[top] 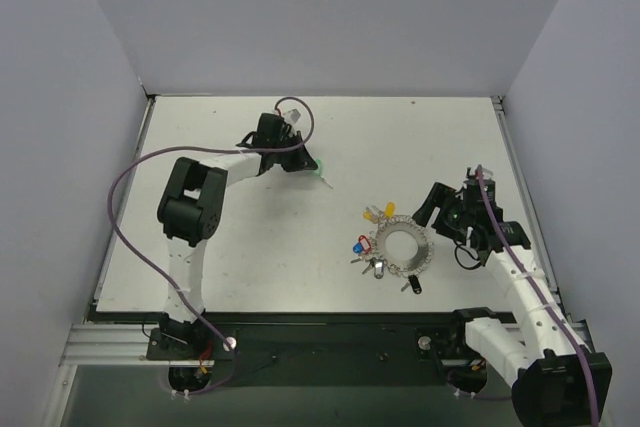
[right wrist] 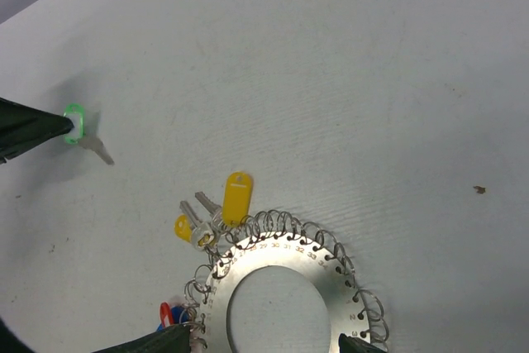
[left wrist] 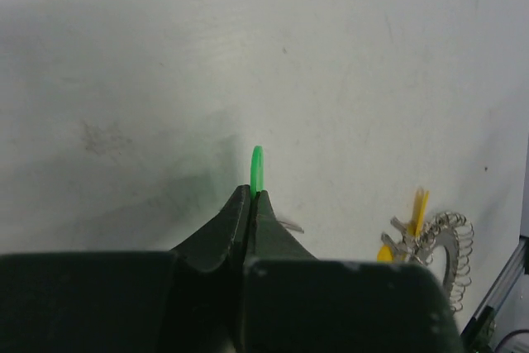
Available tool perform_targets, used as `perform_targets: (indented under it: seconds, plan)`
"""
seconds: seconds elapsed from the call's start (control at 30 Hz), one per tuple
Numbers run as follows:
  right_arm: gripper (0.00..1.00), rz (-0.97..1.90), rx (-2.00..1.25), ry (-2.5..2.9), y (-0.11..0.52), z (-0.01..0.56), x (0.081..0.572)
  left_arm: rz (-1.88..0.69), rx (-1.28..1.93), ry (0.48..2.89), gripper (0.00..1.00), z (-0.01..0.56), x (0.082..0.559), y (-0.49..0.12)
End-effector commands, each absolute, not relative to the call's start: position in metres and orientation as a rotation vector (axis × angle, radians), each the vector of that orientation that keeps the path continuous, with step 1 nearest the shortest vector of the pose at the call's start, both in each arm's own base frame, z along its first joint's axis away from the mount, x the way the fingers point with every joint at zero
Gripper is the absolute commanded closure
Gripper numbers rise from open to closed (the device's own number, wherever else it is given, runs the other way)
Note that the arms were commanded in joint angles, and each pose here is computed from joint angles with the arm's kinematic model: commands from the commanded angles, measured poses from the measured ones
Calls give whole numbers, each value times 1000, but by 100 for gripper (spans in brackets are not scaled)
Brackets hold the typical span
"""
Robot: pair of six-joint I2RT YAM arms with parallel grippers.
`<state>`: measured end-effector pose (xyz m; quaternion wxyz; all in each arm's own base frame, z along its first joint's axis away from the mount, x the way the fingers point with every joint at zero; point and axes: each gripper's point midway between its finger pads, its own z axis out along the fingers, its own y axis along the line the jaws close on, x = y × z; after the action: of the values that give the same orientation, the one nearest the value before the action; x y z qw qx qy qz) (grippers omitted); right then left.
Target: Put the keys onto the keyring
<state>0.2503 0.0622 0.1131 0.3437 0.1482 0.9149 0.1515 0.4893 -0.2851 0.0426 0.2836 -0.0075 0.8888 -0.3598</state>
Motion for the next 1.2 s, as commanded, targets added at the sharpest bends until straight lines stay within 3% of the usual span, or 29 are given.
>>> perform_targets:
  seconds: [0.0, 0.4, 0.57, 0.67, 0.93, 1.03, 1.17]
  plan:
    - [30, 395, 369, 2390, 65, 113, 240, -936, 100, 2252, 100, 107, 462, -289]
    - [30, 338, 379, 2440, 61, 98, 230, -736, 162, 2285, 100, 143, 393, -271]
    - [30, 267, 417, 2496, 55, 81, 228, -695, 167, 2298, 55, 152, 375, -260]
    - [31, 219, 433, 2522, 50, 74, 228, -675, 178, 2298, 40, 156, 363, -252]
    - [33, 84, 477, 2536, 32, 69, 240, -708, 214, 2224, 38, 186, 343, -246]
    - [46, 125, 521, 2537, 29, 71, 248, -705, 228, 2241, 38, 182, 336, -243]
    - [54, 203, 602, 2539, 26, 66, 253, -693, 229, 2266, 38, 174, 330, -239]
